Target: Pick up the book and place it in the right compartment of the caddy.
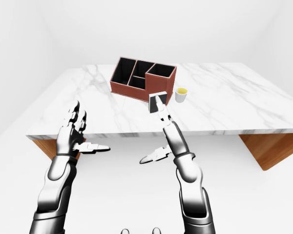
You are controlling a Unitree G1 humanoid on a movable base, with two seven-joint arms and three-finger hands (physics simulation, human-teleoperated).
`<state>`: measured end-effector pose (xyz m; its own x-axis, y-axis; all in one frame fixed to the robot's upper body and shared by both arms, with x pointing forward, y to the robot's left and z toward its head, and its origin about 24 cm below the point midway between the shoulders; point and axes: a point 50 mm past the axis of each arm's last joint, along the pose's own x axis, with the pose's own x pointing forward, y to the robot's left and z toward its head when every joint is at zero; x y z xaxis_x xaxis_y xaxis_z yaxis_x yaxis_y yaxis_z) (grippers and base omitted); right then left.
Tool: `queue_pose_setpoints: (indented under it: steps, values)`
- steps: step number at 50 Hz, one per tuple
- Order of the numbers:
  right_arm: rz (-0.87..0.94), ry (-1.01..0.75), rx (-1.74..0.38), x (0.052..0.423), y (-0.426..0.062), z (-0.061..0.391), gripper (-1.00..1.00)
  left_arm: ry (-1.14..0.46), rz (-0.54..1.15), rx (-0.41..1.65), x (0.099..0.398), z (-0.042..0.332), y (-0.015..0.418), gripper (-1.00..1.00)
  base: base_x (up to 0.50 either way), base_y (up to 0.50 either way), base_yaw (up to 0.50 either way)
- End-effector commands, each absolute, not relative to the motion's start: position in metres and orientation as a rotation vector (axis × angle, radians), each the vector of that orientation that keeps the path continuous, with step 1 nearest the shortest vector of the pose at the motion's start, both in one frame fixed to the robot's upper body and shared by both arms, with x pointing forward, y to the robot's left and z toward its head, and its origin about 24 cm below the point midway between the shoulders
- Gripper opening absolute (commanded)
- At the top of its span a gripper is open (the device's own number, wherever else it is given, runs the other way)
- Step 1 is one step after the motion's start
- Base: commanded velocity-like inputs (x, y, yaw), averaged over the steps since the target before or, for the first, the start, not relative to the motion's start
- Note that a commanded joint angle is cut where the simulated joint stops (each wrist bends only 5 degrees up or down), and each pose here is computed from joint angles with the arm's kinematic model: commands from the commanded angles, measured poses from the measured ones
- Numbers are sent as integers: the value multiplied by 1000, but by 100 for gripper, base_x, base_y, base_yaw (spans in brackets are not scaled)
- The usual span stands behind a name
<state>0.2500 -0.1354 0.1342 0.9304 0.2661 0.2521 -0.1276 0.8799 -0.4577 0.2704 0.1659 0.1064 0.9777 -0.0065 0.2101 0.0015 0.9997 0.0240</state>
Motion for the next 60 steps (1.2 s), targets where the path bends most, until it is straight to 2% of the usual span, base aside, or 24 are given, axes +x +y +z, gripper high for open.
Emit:
queue_pose_setpoints:
  steps: [1, 22, 39, 60]
  values:
    - [223, -351, -474, 247, -133, 143, 100, -245, -5, 21, 268, 114, 165, 100, 0, 0, 0]
    - [255, -402, -538, 251, -130, 157, 100, -244, 0, 10, 271, 114, 169, 100, 0, 0, 0]
    - [241, -357, -534, 257, -135, 149, 100, -241, -4, 7, 272, 114, 167, 100, 0, 0, 0]
    - [236, -352, -547, 258, -138, 149, 100, -258, -9, 11, 272, 118, 168, 100, 23, 0, 0]
